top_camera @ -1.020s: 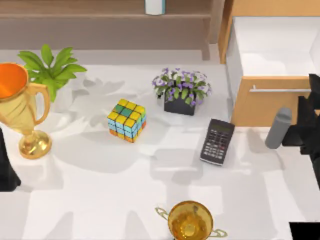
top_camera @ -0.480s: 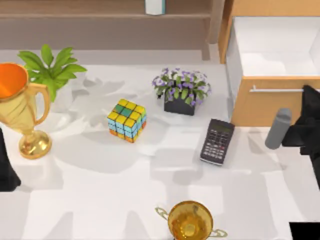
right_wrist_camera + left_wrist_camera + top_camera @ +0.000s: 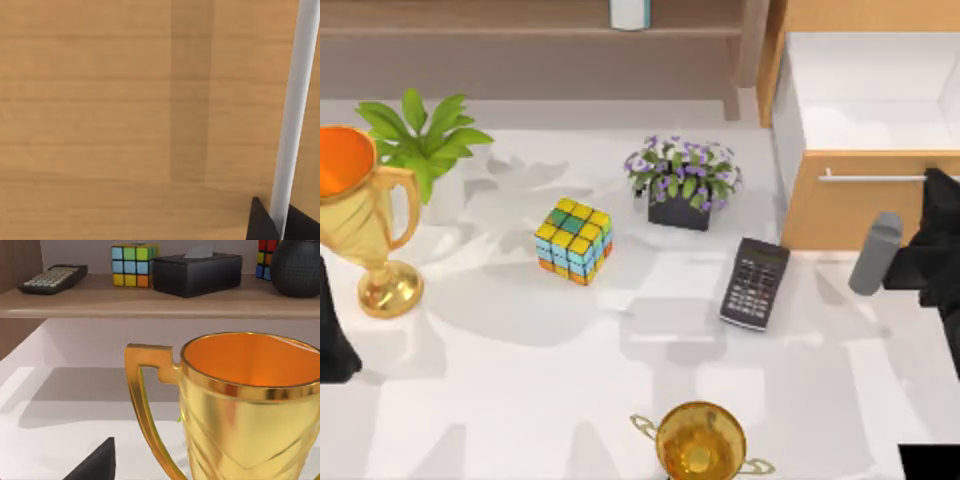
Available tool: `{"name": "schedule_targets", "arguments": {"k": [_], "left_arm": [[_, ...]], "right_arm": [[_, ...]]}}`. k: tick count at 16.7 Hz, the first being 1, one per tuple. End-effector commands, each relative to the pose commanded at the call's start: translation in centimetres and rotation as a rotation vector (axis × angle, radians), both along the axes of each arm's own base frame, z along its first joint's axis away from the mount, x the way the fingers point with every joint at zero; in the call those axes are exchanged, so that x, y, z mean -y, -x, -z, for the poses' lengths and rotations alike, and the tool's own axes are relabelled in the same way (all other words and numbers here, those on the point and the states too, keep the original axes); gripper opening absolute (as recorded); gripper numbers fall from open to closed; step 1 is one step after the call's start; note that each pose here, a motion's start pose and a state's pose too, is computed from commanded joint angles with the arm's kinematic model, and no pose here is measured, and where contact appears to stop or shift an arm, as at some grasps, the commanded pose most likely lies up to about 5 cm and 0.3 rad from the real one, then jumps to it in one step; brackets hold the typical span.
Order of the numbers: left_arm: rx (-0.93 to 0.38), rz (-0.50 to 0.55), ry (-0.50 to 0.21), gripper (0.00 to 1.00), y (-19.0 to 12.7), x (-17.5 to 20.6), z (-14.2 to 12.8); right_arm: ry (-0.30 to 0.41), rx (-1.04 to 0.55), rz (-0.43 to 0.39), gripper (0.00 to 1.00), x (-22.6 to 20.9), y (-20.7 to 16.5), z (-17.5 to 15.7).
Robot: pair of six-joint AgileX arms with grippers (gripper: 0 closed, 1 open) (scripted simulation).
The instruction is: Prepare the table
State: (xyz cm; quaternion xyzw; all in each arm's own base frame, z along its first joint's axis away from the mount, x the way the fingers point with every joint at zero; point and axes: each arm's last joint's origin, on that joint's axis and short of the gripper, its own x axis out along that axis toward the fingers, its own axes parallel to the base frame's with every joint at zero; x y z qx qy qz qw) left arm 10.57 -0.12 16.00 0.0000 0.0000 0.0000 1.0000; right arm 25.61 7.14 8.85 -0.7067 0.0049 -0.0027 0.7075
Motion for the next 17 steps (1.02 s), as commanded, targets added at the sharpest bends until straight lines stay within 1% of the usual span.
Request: {"name": "schedule_targets", "arguments": {"k": [8, 14, 17], "left_arm": [[0.0, 0.0, 0.0, 1.0, 0.0, 0.0, 0.0], [0.0, 0.0, 0.0, 1.0, 0.0, 0.0, 0.0], [0.0, 0.0, 0.0, 1.0, 0.0, 0.0, 0.0]], "right_arm": [[0.0, -0.003, -0.002, 0.0, 0.0, -5.5, 0.1], [-0.002, -0.004, -0.002, 0.0, 0.0, -5.9, 0.0], [0.001, -0.002, 0.0, 0.0, 0.0, -7.3, 0.0]]}}
